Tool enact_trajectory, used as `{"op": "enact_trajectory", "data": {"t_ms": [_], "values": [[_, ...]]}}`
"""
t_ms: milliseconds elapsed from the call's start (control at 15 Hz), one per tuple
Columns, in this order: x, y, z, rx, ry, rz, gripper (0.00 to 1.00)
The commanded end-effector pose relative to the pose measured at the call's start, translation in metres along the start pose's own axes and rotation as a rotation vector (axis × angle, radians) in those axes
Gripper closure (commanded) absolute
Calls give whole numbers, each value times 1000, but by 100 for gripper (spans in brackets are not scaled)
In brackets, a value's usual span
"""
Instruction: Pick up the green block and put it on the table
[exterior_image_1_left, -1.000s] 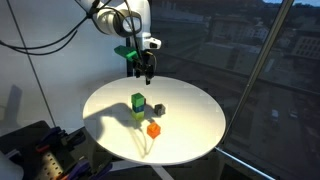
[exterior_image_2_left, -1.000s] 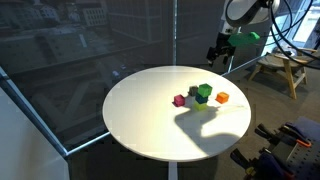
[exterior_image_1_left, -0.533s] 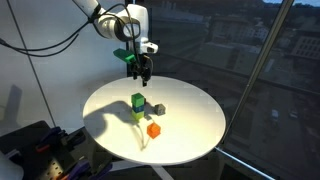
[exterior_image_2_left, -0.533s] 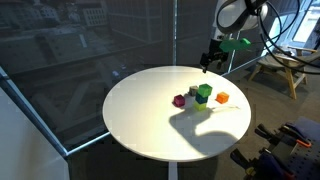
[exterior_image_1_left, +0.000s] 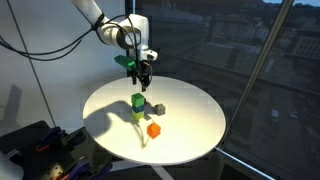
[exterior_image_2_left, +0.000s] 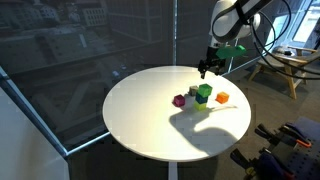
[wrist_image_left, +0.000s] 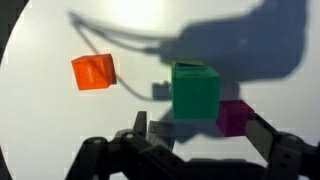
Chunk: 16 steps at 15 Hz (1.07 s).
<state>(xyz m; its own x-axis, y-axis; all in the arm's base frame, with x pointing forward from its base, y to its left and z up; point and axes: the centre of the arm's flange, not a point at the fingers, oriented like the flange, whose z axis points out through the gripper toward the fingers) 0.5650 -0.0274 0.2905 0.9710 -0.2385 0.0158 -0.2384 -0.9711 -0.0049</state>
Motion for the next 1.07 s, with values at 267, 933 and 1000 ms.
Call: {"op": "enact_trajectory", "data": {"t_ms": [267, 933, 1000], "values": [[11, -9, 34, -7, -10, -15, 0], [14, -11, 63, -22, -38, -31, 0], [14, -11, 65, -23, -39, -31, 0]]}}
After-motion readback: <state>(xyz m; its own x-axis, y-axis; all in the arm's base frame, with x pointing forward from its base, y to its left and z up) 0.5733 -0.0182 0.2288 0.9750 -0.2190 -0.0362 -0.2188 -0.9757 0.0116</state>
